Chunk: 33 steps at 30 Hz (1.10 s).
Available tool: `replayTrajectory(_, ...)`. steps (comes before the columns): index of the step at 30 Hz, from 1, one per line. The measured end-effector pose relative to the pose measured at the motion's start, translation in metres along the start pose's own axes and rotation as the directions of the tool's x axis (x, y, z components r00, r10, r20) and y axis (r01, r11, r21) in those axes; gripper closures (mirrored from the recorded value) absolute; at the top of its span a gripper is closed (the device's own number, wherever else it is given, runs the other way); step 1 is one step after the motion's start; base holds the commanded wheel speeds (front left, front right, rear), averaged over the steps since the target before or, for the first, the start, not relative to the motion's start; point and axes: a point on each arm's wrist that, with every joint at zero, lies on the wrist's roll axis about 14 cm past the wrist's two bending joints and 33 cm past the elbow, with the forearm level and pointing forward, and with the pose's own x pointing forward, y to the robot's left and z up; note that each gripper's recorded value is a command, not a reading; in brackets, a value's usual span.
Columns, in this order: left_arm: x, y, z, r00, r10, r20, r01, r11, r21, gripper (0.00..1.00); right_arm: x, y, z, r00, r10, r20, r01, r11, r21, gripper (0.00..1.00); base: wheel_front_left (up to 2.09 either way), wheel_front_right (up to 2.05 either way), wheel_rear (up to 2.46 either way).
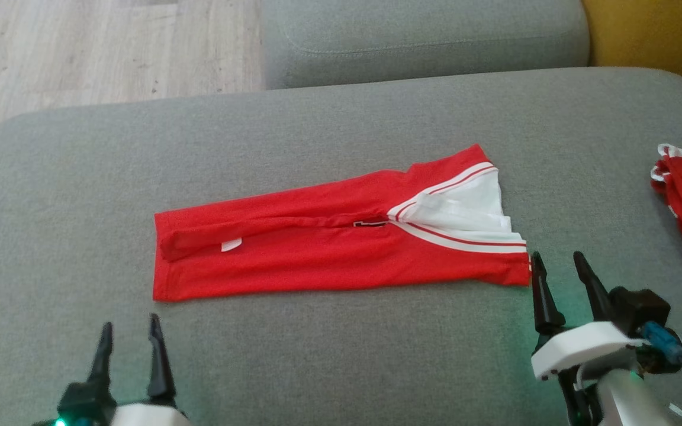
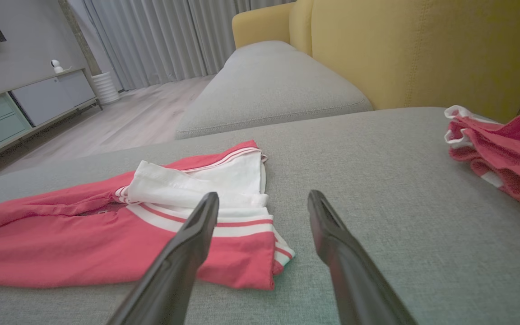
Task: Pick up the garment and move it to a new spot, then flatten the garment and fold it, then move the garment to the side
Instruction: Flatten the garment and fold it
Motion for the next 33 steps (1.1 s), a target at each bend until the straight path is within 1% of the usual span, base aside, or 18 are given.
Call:
replayTrajectory(5,-0.009,-0.006,-0.009,0.999,-0.035,-0.024,0.035,0.999,0.002,0.00,0.000,0.004,-0.009,1.000,0.006,-0.025,-0.006,1.000,0.002,0.00,0.00,0.00,0.00)
replayTrajectory(9,-0.008,-0.005,-0.017,0.998,-0.034,-0.049,0.034,0.999,0.001,0.00,0.006,0.006,-0.023,0.997,0.012,-0.076,-0.012,1.000,0.001,0.00,0.00,0.00,0.00)
replayTrajectory(11,-0.007,-0.006,-0.020,0.997,-0.037,-0.062,0.036,0.999,-0.008,0.00,0.017,0.008,-0.023,0.996,0.021,-0.088,-0.022,1.000,-0.010,0.00,0.00,0.00,0.00)
replayTrajectory(16,0.007,-0.019,-0.021,0.995,-0.074,-0.069,0.073,0.997,-0.027,0.00,0.064,0.015,-0.009,0.996,0.043,-0.081,-0.045,0.999,-0.020,0.00,0.00,0.00,0.00)
replayTrajectory(19,0.015,-0.023,-0.022,0.993,-0.086,-0.076,0.084,0.996,-0.033,0.00,0.085,0.015,-0.013,0.993,0.040,-0.114,-0.043,0.999,-0.021,0.00,0.00,0.00,0.00)
replayTrajectory(21,0.017,-0.019,-0.026,0.994,-0.068,-0.086,0.062,0.996,-0.070,0.00,0.093,0.014,-0.022,0.989,0.029,-0.146,-0.029,1.000,0.002,0.00,0.00,0.00,0.00)
replayTrajectory(27,0.016,-0.003,-0.037,0.992,-0.018,-0.125,0.010,0.998,-0.065,0.00,0.101,0.016,-0.062,0.960,0.026,-0.278,-0.021,1.000,0.020,0.00,0.00,0.00,0.00)
replayTrajectory(33,0.020,0.005,-0.037,0.992,0.005,-0.125,-0.013,0.998,-0.060,0.00,0.108,0.020,-0.068,0.956,0.033,-0.292,-0.020,0.999,0.048,0.00,0.00,0.00,0.00)
